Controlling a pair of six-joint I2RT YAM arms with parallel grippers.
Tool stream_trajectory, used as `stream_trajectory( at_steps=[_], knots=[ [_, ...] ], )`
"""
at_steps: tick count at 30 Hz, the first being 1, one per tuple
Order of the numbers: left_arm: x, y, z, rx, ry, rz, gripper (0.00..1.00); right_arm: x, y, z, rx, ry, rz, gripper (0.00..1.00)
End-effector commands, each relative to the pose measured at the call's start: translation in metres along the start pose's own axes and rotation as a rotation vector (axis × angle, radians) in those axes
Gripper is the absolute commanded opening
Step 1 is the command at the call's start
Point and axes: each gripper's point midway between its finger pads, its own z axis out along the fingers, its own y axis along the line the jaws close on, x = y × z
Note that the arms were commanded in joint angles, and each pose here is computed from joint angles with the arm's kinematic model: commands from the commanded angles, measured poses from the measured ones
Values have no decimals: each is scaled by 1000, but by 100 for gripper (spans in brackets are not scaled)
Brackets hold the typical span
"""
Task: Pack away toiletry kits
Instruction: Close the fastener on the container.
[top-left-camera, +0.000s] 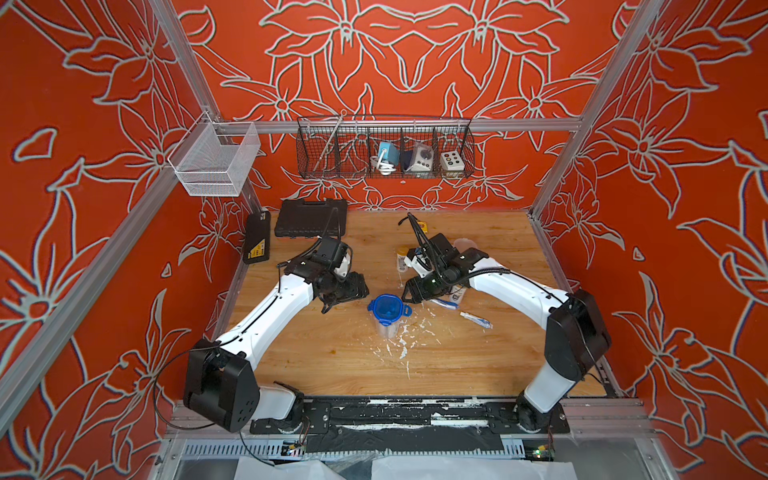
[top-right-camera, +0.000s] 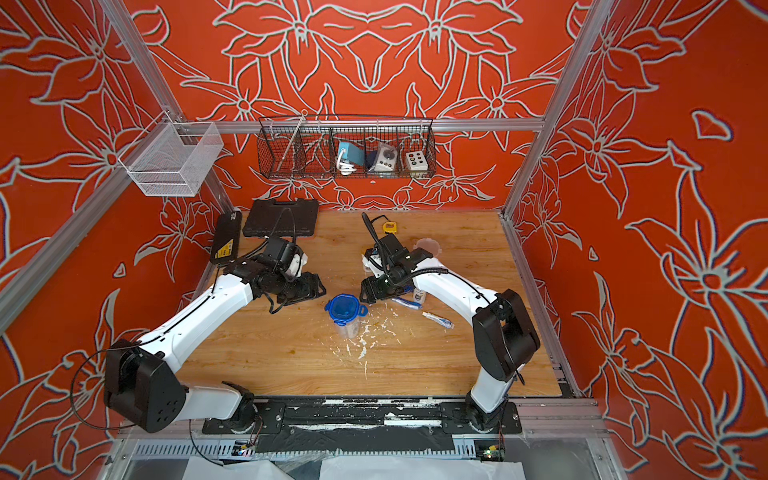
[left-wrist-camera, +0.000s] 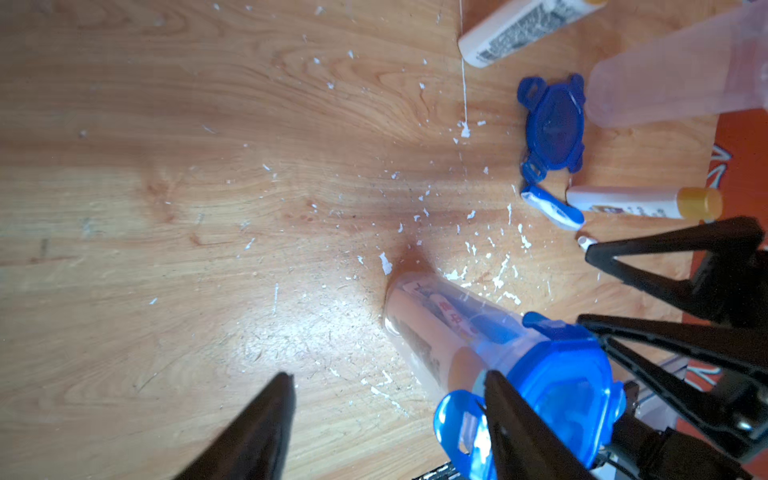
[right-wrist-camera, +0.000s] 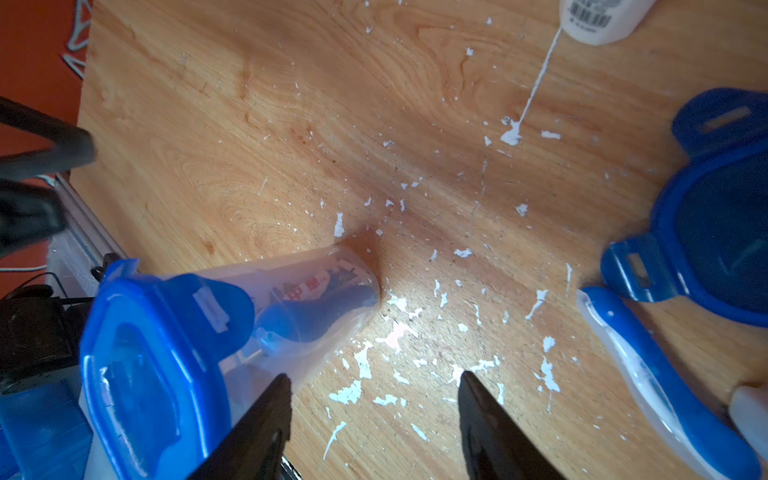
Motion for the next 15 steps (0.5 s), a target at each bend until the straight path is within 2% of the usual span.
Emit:
stream_trajectory(
  at_steps=[1, 3, 7, 15],
  knots=[
    [1, -12, -22, 36, -9, 39, 75, 8, -14, -22, 86, 23, -23, 65],
    [3, -21, -27, 79, -4, 45, 75, 11, -15, -36, 112, 33, -37, 64],
    [15, -38, -26, 162, 30, 59, 67, 25, -4, -60, 91, 4, -27, 64],
    [30, -63, -12, 268, 92, 96, 71, 56, 16, -60, -28, 1, 72, 62]
  ],
)
